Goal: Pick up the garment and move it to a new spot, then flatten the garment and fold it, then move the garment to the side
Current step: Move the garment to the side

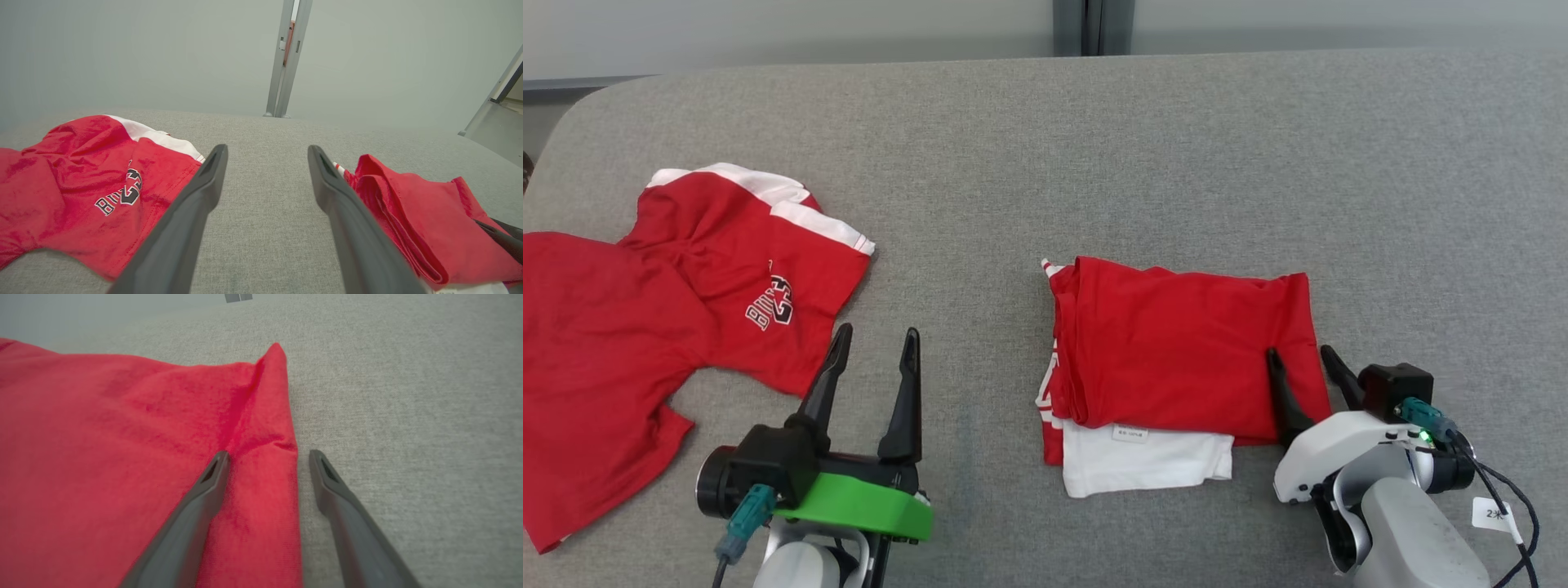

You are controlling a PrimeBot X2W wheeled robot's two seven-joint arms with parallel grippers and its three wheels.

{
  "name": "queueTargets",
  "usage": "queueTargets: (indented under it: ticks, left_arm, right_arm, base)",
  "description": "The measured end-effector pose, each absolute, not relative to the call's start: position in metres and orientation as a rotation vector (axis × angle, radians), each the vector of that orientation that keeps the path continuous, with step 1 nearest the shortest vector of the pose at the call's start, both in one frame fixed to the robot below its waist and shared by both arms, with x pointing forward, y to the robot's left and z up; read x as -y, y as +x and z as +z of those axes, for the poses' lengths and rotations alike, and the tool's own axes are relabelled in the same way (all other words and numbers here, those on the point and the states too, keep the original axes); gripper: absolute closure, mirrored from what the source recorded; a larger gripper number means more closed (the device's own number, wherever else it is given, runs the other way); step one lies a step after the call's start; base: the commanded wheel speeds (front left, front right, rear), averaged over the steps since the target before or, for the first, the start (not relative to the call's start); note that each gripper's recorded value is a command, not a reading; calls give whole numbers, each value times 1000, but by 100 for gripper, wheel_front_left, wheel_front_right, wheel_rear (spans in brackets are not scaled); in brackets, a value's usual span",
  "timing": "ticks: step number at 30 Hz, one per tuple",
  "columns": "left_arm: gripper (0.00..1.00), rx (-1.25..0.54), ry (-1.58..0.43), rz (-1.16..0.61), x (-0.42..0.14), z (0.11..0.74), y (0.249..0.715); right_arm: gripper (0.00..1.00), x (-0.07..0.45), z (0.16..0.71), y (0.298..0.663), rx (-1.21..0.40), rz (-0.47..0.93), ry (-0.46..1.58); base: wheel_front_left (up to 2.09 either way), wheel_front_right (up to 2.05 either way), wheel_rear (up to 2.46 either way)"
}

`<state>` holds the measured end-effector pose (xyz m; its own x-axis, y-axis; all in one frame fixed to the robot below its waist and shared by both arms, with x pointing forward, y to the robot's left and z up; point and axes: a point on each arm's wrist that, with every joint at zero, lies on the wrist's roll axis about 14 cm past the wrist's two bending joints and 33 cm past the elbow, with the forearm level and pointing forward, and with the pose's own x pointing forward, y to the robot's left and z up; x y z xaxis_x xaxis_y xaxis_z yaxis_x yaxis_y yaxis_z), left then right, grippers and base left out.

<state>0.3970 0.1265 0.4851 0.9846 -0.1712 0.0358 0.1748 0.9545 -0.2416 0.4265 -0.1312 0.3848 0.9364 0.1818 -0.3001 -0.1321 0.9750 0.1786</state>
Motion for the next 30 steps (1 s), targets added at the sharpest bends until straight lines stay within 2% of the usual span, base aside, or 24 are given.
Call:
queueTargets:
  ticks: [2,3,4,5,11,16,22,30]
  left_arm:
    - [0,11,-224,-193,-122,484,396]
    - [0,12,-223,-200,-120,484,396]
    - [0,13,-223,-206,-119,485,397]
    - [0,14,-221,-209,-118,485,397]
    - [0,31,-220,-239,-109,491,400]
    - [0,46,-217,-278,-97,495,405]
    - [0,72,-207,-360,-71,503,418]
    - [0,109,-194,-499,-26,507,444]
  right_arm:
    - [2,126,380,426,-342,175,160]
    - [26,124,379,426,-347,180,161]
    - [84,123,378,427,-352,187,158]
    - [100,121,378,427,-354,192,154]
    - [100,125,388,431,-326,190,139]
    - [100,132,415,442,-238,232,13]
    - [100,174,446,454,-152,222,-176]
    - [100,243,467,479,-141,158,-377]
  base:
    - [0,0,0]
    - [0,0,0]
    - [0,0,0]
    - [0,0,0]
    - [0,0,0]
    - [0,0,0]
    - [0,0,0]
    - [0,0,0]
